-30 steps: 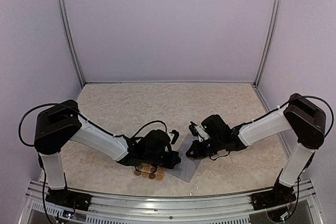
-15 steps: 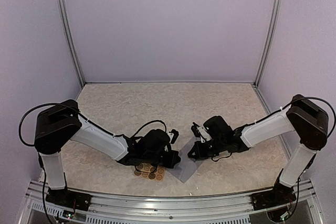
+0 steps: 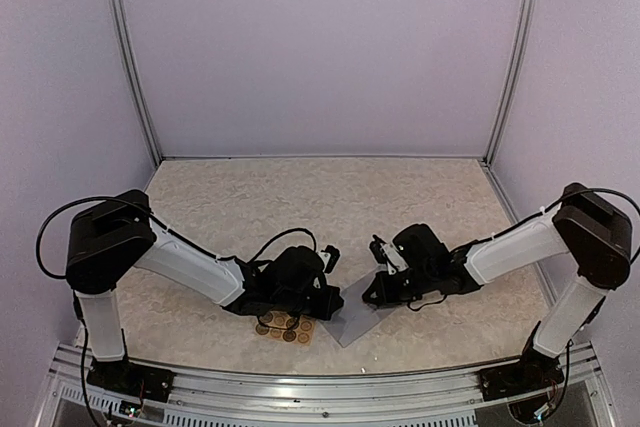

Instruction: Place the letter into the envelope and seal it

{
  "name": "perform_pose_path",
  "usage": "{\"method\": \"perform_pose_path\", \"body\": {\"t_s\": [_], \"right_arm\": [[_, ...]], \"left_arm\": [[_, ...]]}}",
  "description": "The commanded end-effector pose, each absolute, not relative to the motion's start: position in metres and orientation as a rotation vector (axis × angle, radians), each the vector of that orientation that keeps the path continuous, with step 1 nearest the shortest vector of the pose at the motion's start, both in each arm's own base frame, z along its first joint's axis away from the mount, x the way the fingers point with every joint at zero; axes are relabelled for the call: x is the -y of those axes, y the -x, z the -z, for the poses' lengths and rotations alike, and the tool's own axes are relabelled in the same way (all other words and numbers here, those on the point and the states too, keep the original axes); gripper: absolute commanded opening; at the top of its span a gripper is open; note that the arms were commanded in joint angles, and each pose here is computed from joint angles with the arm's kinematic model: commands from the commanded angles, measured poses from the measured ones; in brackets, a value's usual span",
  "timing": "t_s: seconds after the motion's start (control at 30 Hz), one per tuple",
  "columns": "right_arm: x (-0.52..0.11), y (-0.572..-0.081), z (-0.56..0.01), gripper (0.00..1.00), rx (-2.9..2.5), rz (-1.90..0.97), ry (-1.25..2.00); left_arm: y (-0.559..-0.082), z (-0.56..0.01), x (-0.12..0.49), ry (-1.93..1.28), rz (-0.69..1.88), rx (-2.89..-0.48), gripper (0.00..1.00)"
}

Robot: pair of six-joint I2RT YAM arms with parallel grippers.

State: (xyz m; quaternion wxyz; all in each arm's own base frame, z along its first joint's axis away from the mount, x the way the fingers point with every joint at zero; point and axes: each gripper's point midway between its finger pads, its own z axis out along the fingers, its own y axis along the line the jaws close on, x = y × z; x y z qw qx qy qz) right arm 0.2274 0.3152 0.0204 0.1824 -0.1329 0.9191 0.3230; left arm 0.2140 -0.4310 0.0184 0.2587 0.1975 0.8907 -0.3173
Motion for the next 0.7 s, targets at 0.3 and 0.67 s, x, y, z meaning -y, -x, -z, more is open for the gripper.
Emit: {"method": "perform_pose_path", "body": {"t_s": [0.3, 0.67], "right_arm": [[-0.265, -0.207, 0.012, 0.00, -2.740, -0.685, 0.301], [-0.257, -0.204, 0.017, 0.00, -2.759, -0.645, 0.286]], "left_arm": [[-0.211, 0.020, 0.407, -0.537, 0.717, -2.530, 0.00], [-0.211, 0.019, 0.407, -0.535, 0.717, -2.527, 0.00]]}}
